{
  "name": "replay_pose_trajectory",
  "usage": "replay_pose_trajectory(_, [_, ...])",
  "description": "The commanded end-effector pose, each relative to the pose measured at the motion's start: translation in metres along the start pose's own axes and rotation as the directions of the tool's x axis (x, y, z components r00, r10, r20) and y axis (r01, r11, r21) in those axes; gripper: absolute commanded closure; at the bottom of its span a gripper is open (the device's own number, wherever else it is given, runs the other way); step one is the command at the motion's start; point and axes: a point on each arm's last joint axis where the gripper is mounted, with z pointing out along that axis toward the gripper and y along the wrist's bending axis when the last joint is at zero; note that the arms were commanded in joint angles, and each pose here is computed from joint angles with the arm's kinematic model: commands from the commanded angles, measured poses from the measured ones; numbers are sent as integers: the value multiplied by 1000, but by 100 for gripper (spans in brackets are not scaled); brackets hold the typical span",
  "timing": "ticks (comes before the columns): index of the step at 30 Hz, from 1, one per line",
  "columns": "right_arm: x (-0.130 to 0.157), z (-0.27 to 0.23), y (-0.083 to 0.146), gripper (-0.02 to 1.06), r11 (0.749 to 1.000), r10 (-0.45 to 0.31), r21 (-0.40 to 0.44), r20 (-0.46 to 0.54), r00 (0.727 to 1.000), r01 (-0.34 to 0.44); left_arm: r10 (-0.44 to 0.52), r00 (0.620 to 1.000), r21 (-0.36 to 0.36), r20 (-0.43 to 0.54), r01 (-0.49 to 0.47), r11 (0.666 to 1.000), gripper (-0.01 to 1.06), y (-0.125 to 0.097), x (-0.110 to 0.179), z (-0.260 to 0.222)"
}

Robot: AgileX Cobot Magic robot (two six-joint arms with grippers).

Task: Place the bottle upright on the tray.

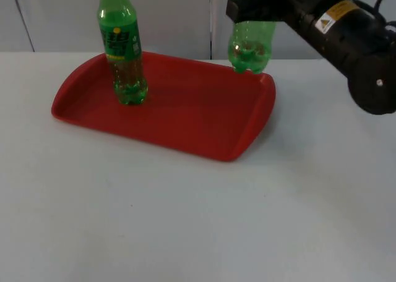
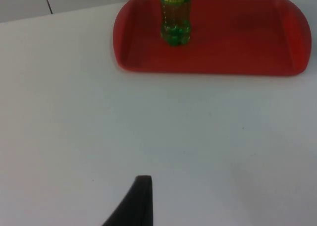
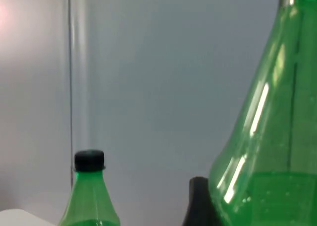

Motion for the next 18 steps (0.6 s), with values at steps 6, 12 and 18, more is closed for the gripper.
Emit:
replay_pose_trajectory(6, [22, 25, -1, 105, 1000, 23, -2, 56, 998, -23, -1, 1000, 3, 2, 1, 1000, 0, 0, 1, 1])
replay_pose_trajectory(12, [44, 41, -1, 105, 1000, 13, -4, 99, 995, -13, -1, 1000, 3, 2, 1, 1000, 0, 0, 1, 1])
replay_pose_trajectory(18, [77, 54, 2, 105, 1000, 2, -30, 115, 993, 1, -1, 1000, 3, 2, 1, 1000, 0, 0, 1, 1])
